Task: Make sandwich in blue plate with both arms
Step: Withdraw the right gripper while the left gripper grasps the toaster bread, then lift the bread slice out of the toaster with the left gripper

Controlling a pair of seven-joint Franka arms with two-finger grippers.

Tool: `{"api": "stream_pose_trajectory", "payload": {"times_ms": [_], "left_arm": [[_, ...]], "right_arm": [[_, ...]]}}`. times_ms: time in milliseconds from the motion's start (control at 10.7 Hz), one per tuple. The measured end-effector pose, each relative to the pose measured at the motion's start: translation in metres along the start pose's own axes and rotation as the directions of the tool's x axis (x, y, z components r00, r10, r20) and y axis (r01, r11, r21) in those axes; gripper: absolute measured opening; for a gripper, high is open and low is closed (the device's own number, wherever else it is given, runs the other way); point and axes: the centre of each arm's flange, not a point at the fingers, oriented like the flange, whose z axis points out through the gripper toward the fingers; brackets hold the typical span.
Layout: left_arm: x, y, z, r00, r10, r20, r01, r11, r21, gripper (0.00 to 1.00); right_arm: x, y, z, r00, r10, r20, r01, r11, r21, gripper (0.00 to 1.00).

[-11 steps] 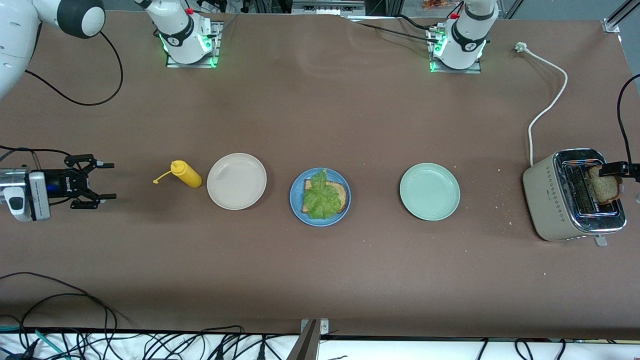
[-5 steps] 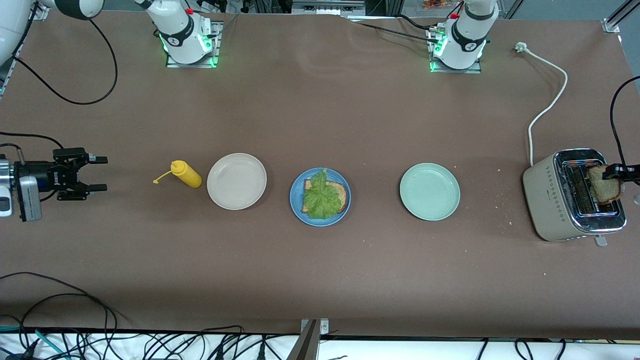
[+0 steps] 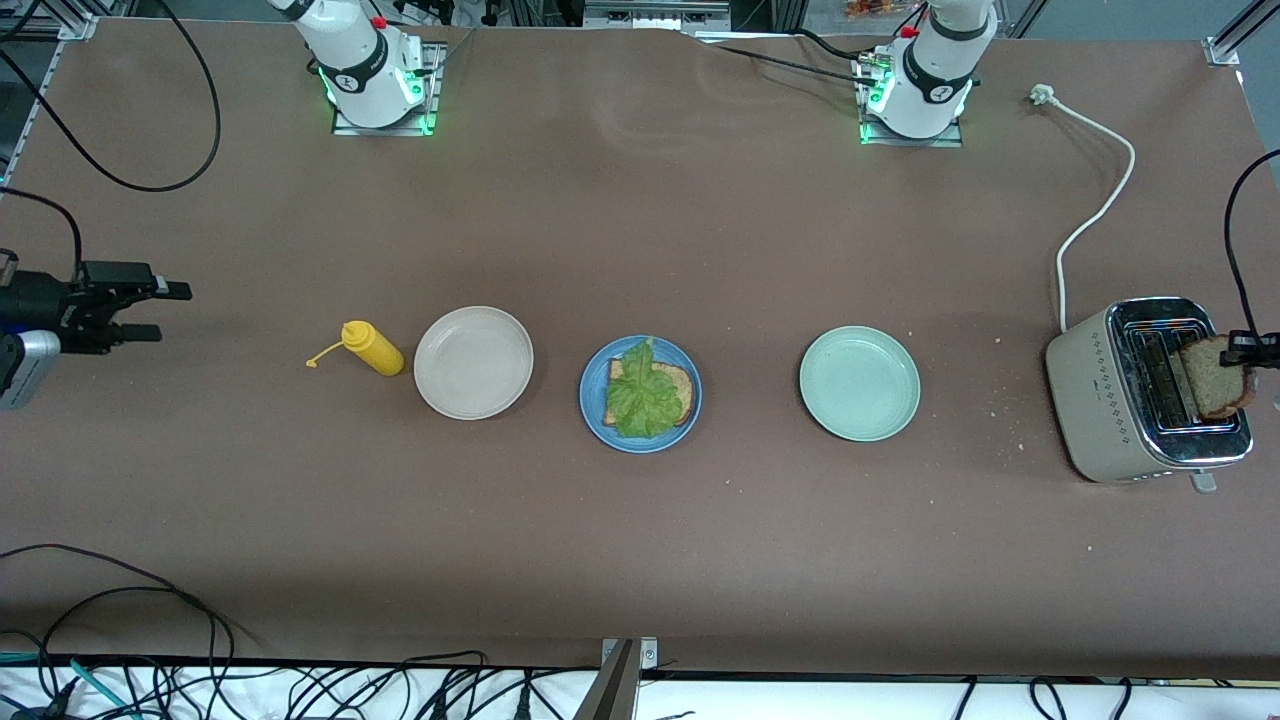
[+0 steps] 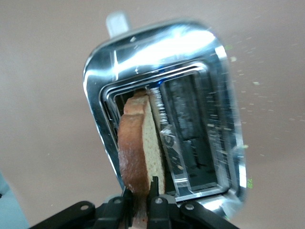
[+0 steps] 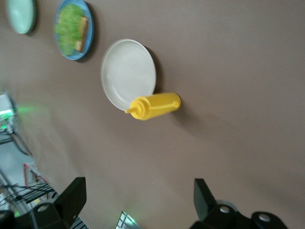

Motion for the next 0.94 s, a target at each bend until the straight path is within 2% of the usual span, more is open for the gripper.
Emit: {"api": "stream_pose_trajectory", "payload": {"times_ms": [94, 188, 282, 469, 657, 751, 939], "left_arm": [[-0.003, 0.013, -0.032, 1.000, 0.016, -0.001, -0.016, 1.000, -0.002, 0.14], [-0.011, 0.027, -0.067, 1.000, 0.027, 0.001, -0.027, 1.000, -0.003, 0.13], [-0.022, 0.037, -0.099, 0.999, 0.032, 0.004, -0.032, 0.999, -0.003, 0.09], [-0.048, 0.051, -0.150, 1.000, 0.025, -0.001, -0.025, 0.999, -0.029, 0.09], [-0.068, 0.066, -0.177, 0.999, 0.033, 0.004, -0.033, 0.994, -0.102, 0.09], [-0.071, 0.077, -0.179, 0.998, 0.054, 0.025, -0.049, 0.986, -0.161, 0.09], [-0.064, 0.103, -0.177, 0.995, 0.102, 0.019, -0.094, 0.958, -0.271, 0.09]], "right_arm": [[-0.001, -0.019, -0.006, 0.997, 0.073, 0.020, -0.072, 0.994, -0.080, 1.00], [-0.002, -0.042, -0.013, 0.989, 0.146, 0.034, -0.137, 0.973, -0.186, 1.00], [-0.005, -0.065, -0.018, 0.977, 0.210, 0.028, -0.195, 0.942, -0.272, 1.00], [-0.017, -0.093, -0.033, 0.947, 0.313, -0.066, -0.314, 0.869, -0.383, 1.00], [-0.024, -0.116, -0.034, 0.892, 0.426, -0.151, -0.448, 0.784, -0.430, 1.00], [-0.021, -0.129, -0.035, 0.878, 0.439, -0.191, -0.477, 0.764, -0.435, 1.00], [-0.010, -0.143, -0.043, 0.873, 0.393, -0.289, -0.486, 0.759, -0.434, 1.00]]}}
